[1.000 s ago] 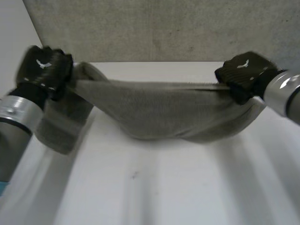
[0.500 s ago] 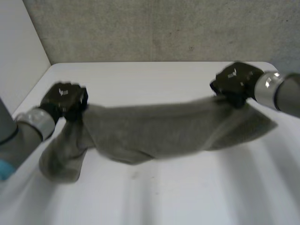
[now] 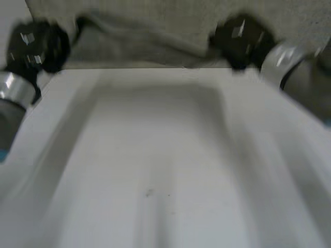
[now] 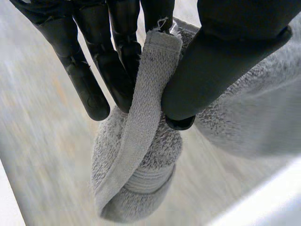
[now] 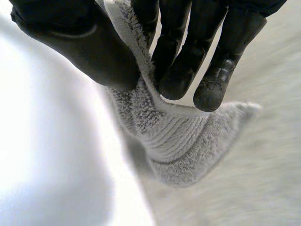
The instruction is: Fold the towel.
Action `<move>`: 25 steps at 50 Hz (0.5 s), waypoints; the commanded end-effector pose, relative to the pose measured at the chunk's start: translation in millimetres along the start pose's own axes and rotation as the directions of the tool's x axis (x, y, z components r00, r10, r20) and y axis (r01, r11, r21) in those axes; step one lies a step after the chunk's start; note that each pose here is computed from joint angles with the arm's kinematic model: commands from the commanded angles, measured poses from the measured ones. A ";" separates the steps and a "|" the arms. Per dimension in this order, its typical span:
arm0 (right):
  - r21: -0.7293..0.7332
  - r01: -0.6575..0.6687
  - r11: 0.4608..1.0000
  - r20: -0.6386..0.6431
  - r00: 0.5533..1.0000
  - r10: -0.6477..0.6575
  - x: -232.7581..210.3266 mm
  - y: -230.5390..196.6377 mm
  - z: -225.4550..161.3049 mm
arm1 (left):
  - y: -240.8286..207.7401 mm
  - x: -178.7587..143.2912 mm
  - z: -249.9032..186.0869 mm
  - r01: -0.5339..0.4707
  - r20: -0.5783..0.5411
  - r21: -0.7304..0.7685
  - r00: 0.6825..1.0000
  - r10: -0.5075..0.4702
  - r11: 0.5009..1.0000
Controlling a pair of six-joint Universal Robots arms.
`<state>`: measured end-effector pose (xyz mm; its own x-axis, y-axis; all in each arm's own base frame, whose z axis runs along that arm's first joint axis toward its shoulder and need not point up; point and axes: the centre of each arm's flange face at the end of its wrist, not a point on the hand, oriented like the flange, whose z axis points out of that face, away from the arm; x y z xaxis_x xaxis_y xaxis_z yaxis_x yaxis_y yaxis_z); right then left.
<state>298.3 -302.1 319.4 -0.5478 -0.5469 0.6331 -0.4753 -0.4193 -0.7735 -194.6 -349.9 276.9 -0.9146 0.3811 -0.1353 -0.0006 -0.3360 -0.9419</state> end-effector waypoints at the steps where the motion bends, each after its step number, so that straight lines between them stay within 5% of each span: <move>1: -0.213 0.113 0.970 0.271 0.961 -0.053 -81.4 73.9 -25.6 | 85.7 6.1 -50.6 0.044 -0.071 -0.201 0.996 -0.059 0.979; 11: -0.351 0.112 0.929 0.279 0.960 -0.010 -110.1 117.0 -46.9 | 120.3 7.7 -91.2 0.049 -0.088 -0.351 0.993 -0.085 0.935; 25: -0.347 0.081 0.934 0.266 0.964 0.015 -110.7 102.9 -66.2 | 96.1 3.6 -110.6 -0.129 -0.131 -0.421 0.988 0.081 0.898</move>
<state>266.2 -244.5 169.6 -0.3410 -0.7169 0.6081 -0.7371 -0.1976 -0.6463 -150.9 -293.3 144.6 -0.8684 0.4568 -0.1932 0.2374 0.0409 -0.9706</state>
